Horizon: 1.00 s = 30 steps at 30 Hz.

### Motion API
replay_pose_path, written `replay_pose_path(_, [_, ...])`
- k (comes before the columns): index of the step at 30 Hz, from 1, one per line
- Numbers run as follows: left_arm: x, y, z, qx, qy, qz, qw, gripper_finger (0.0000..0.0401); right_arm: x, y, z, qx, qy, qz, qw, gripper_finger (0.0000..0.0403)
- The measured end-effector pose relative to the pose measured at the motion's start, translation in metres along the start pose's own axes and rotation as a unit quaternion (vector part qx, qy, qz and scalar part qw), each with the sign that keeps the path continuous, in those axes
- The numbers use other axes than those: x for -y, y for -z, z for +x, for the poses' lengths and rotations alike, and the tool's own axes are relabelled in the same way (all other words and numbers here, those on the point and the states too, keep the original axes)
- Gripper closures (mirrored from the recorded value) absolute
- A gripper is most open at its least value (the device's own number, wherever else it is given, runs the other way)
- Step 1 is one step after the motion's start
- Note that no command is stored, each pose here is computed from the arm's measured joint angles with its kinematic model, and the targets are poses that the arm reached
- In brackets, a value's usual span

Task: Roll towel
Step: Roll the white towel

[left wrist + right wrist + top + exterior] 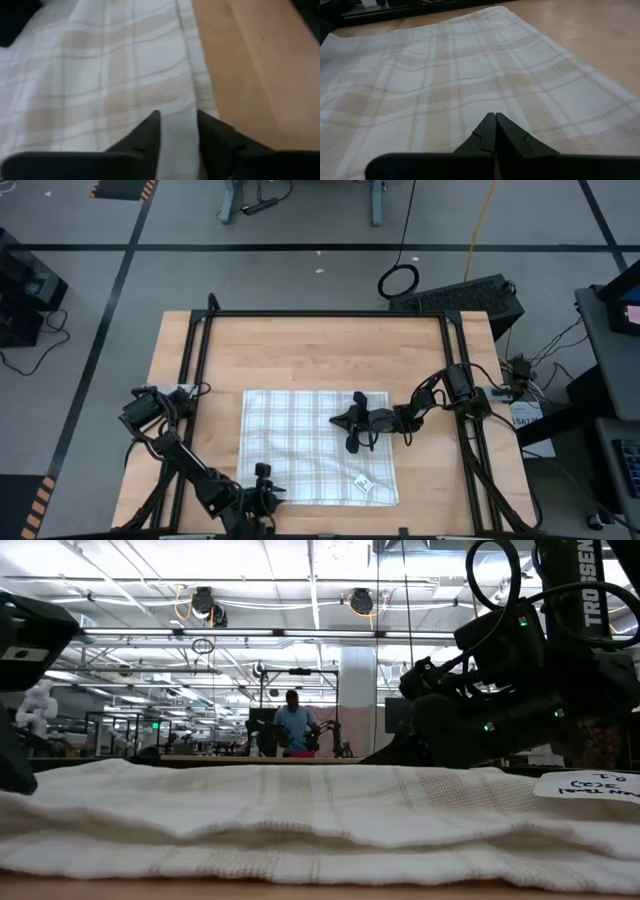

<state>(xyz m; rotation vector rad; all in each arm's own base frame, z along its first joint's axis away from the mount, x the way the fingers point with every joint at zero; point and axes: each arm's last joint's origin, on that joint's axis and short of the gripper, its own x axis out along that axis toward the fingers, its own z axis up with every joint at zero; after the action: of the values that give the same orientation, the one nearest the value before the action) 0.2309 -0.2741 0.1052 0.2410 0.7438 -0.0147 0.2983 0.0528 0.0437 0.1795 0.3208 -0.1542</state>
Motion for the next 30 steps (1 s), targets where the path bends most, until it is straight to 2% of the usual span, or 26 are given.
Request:
replay_pose_path(4, [-0.001,0.001,0.000,-0.004,-0.003,0.001,1.000,0.0376,0.000,0.000,0.000,0.000,0.000,0.000,1.000,0.0403])
replay_pose_path(5, [-0.001,0.001,0.000,-0.005,-0.003,0.002,1.000,0.0387,0.000,0.000,0.000,-0.001,0.000,0.000,1.000,0.0403])
replay_pose_path(19, [0.019,-0.002,-0.022,0.025,0.017,0.014,0.999,0.0395,0.001,0.000,0.000,0.002,0.011,0.007,1.000,0.0403])
replay_pose_path(24, [0.019,-0.003,-0.022,0.024,0.022,-0.004,0.999,0.0374,0.001,0.000,0.000,0.002,0.011,0.007,1.000,0.0403])
replay_pose_path(30, [0.023,-0.009,-0.022,0.043,0.054,-0.032,0.997,0.0279,0.001,0.000,0.000,0.002,0.014,0.007,1.000,0.0403])
